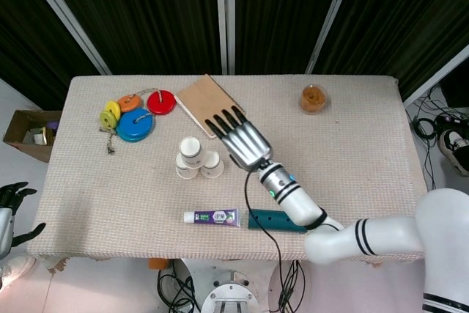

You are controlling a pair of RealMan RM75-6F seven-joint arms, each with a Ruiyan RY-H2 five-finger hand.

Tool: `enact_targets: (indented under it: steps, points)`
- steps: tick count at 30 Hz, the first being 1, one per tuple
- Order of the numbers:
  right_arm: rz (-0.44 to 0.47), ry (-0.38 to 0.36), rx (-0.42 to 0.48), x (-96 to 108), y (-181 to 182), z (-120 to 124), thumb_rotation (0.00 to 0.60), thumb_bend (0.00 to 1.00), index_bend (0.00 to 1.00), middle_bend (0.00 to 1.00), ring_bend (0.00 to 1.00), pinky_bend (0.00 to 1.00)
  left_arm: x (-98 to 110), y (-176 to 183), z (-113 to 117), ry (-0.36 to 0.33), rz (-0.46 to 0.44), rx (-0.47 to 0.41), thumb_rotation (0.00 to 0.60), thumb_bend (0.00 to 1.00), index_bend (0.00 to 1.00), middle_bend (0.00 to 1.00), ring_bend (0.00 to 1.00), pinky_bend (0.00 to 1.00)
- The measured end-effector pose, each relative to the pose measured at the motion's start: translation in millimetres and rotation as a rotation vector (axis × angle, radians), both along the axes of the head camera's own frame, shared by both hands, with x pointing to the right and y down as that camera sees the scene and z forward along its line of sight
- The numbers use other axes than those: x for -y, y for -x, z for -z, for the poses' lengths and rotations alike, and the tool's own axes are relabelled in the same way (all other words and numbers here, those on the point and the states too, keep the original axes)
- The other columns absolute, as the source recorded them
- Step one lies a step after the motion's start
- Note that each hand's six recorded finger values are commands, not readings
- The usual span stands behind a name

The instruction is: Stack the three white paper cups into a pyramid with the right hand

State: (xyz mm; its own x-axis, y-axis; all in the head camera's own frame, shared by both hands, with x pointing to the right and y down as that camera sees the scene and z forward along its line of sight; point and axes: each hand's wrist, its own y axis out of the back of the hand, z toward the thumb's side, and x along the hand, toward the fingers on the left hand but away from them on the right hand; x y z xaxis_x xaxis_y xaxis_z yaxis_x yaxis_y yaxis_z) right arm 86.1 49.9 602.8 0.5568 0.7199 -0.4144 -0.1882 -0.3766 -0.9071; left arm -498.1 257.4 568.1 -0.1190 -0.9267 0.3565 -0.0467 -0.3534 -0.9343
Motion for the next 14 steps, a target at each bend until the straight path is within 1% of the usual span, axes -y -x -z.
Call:
enact_targets:
  steps: [3, 4, 6, 7, 9, 10, 14]
  points:
    - [-0.098, -0.057, 0.001, -7.6, -60.5, 7.8, 0.6, 0.3, 0.0, 0.1, 0.03, 0.09, 4.8, -4.6, -1.5, -0.011, -0.017, -0.009, 0.6, 0.0, 0.31, 0.19, 0.17, 0.19]
    - [-0.141, -0.071, 0.001, -13.6, -85.8, 10.6, 0.6, 0.3, 0.0, 0.1, 0.03, 0.09, 7.6, -7.6, -2.2, -0.017, -0.028, -0.014, 0.6, 0.0, 0.31, 0.19, 0.17, 0.19]
    - [-0.212, -0.085, 0.007, -25.2, -124.3, 14.6, 0.6, 0.3, 0.0, 0.1, 0.03, 0.09, 10.8, -11.2, -3.1, -0.024, -0.04, -0.02, 0.6, 0.0, 0.31, 0.19, 0.17, 0.19]
    - [-0.261, -0.089, 0.014, -34.7, -149.2, 17.4, 0.6, 0.3, 0.0, 0.1, 0.03, 0.09, 13.4, -14.4, -4.1, -0.028, -0.049, -0.024, 0.6, 0.0, 0.31, 0.19, 0.17, 0.19]
    - [-0.335, -0.088, 0.031, -51.3, -184.4, 21.3, 0.6, 0.3, 0.0, 0.1, 0.03, 0.09, 16.7, -19.4, -5.7, -0.03, -0.062, -0.032, 0.6, 0.0, 0.31, 0.19, 0.17, 0.19]
    - [-0.383, -0.084, 0.044, -63.4, -206.1, 23.6, 0.6, 0.3, 0.0, 0.1, 0.03, 0.09, 18.4, -22.5, -6.9, -0.029, -0.069, -0.036, 0.6, 0.0, 0.31, 0.19, 0.17, 0.19]
    - [-0.508, -0.073, 0.079, -103.6, -266.0, 30.0, 0.6, 0.3, 0.0, 0.1, 0.03, 0.09, 22.1, -30.8, -9.6, -0.02, -0.085, -0.045, 0.6, 0.0, 0.31, 0.19, 0.17, 0.19]
